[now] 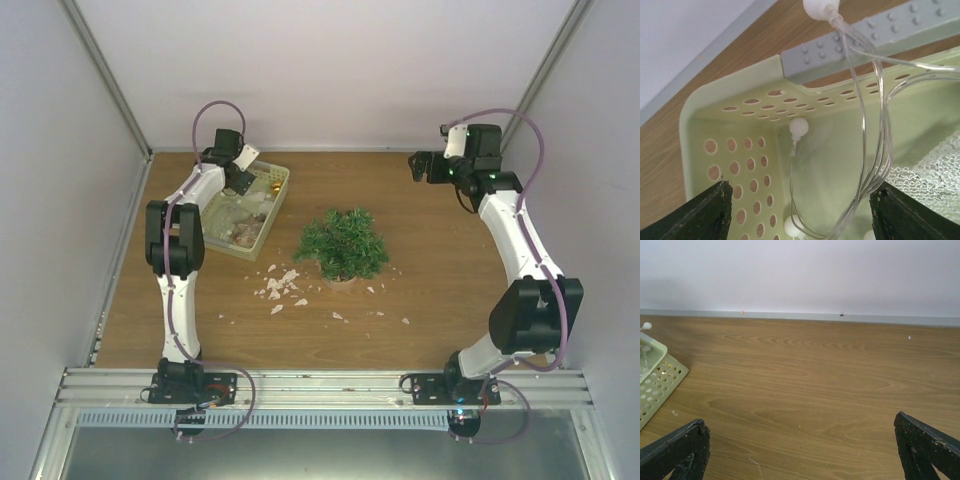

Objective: Decorate the small christmas tree

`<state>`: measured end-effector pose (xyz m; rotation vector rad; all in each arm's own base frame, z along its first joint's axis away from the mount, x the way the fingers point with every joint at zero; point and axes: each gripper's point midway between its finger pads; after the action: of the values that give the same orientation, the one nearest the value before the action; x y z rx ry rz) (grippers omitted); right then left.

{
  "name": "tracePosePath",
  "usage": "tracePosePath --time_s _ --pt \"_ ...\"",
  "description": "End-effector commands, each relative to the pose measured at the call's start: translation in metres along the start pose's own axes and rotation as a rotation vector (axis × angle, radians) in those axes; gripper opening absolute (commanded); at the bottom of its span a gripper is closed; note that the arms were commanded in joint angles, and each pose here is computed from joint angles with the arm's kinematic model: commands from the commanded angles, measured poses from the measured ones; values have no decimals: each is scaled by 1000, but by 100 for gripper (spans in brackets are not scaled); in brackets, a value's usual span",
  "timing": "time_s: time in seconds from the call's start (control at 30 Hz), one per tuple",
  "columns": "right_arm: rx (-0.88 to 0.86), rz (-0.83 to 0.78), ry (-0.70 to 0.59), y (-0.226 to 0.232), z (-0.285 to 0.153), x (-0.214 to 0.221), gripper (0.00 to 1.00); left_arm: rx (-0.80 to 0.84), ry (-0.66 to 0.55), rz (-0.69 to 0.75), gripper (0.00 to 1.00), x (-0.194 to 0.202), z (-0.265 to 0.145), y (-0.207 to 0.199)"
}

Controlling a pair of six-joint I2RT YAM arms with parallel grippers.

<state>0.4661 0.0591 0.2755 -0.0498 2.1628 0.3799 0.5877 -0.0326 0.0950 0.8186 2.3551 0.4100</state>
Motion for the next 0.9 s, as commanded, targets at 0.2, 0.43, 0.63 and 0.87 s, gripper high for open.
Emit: tracePosePath --time_s 0.2,0.43,0.63,0.87 --pt "-14 -4 4 6 -5 6 100 13 -17 -14 16 -5 8 3" --pt "-18 -2 12 7 -2 9 100 -2 -46 -28 0 -18 -12 15" --pt "-16 -21 -18 10 -11 2 100 -19 -173 -43 0 -59 -87 42" --pt "-22 -35 -65 15 -23 -14 100 -58 -351 -62 0 -97 -193 67"
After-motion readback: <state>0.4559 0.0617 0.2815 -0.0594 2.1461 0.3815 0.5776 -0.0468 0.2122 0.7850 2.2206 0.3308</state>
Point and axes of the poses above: each gripper's point midway between its finger pads, its own z axis out along the fingers, its own y axis along the line the jaws close on, x = y × z, and after that the axes turned 5 degrees about z, right-handed
